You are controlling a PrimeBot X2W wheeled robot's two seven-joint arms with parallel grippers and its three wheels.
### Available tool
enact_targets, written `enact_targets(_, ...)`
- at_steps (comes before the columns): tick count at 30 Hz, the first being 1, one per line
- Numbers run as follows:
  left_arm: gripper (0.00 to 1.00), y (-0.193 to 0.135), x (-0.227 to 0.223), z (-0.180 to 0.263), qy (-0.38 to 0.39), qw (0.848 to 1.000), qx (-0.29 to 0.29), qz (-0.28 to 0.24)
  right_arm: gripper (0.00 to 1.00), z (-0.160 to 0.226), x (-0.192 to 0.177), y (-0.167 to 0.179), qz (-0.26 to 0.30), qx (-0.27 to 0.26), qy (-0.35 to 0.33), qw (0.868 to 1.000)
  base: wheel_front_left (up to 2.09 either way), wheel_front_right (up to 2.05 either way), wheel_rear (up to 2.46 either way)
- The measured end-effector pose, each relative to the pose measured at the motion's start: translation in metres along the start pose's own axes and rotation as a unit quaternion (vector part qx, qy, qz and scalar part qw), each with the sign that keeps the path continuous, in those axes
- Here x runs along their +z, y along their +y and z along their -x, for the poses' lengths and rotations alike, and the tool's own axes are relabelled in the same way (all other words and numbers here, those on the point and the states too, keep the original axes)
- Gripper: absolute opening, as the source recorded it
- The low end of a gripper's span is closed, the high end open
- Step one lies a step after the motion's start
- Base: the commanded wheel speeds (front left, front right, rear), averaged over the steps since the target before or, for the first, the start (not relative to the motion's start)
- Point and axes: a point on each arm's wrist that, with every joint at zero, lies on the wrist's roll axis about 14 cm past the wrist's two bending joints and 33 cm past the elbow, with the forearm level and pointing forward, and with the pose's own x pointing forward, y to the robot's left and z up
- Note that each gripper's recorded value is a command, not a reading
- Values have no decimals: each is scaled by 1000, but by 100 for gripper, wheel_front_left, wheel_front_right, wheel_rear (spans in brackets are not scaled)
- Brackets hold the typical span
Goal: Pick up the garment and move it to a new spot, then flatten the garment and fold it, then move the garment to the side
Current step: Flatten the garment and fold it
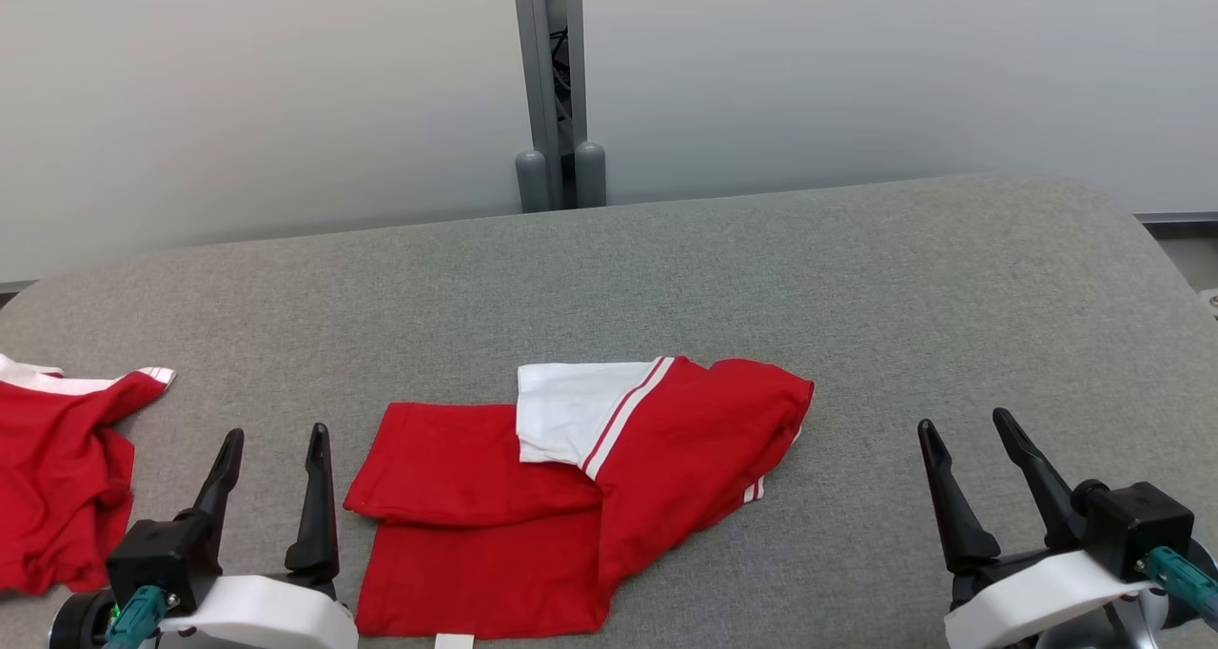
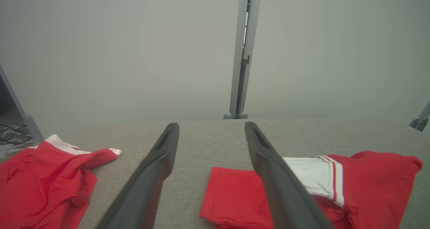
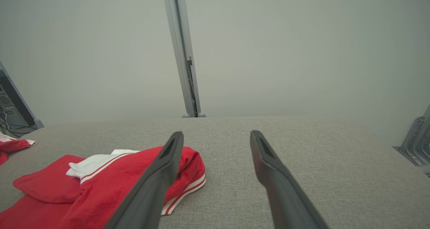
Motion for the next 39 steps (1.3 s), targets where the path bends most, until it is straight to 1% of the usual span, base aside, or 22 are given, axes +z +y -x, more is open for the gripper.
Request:
enact_targets(16, 100, 4, -6, 2, 13, 1000, 8, -3, 100, -4, -1, 8, -1, 13, 1, 1000, 0, 0, 0)
enact_targets(20, 100, 10, -5, 5, 12, 1000, 17, -2, 100, -14, -1, 27, 8, 47, 7, 999, 0, 0, 0)
enact_targets(22, 100, 14, -3, 6, 9, 1000, 23, -1, 100, -21, -9, 44, 14, 77, 31, 996, 0, 0, 0)
enact_targets(25, 100, 18, 0, 4, 2, 1000, 31, 1, 100, -31, -33, 69, 33, 125, 94, 987, 0, 0, 0)
enact_targets(28, 100, 20, 1, 2, -4, 999, 39, 10, 100, -43, -50, 96, 61, 176, 139, 973, 0, 0, 0)
enact_targets(34, 100, 32, -9, 1, 2, 998, 60, 14, 100, -62, -73, 150, 107, 279, 172, 939, 0, 0, 0)
enact_targets(35, 100, 32, -9, 1, 2, 998, 60, 14, 100, -62, -73, 150, 107, 279, 172, 939, 0, 0, 0)
enact_targets(38, 100, 39, -14, 0, 7, 997, 70, 14, 100, -69, -88, 174, 128, 323, 188, 919, 0, 0, 0)
enact_targets(39, 100, 41, -17, 0, 10, 997, 73, 14, 100, -72, -94, 177, 139, 330, 198, 912, 0, 0, 0)
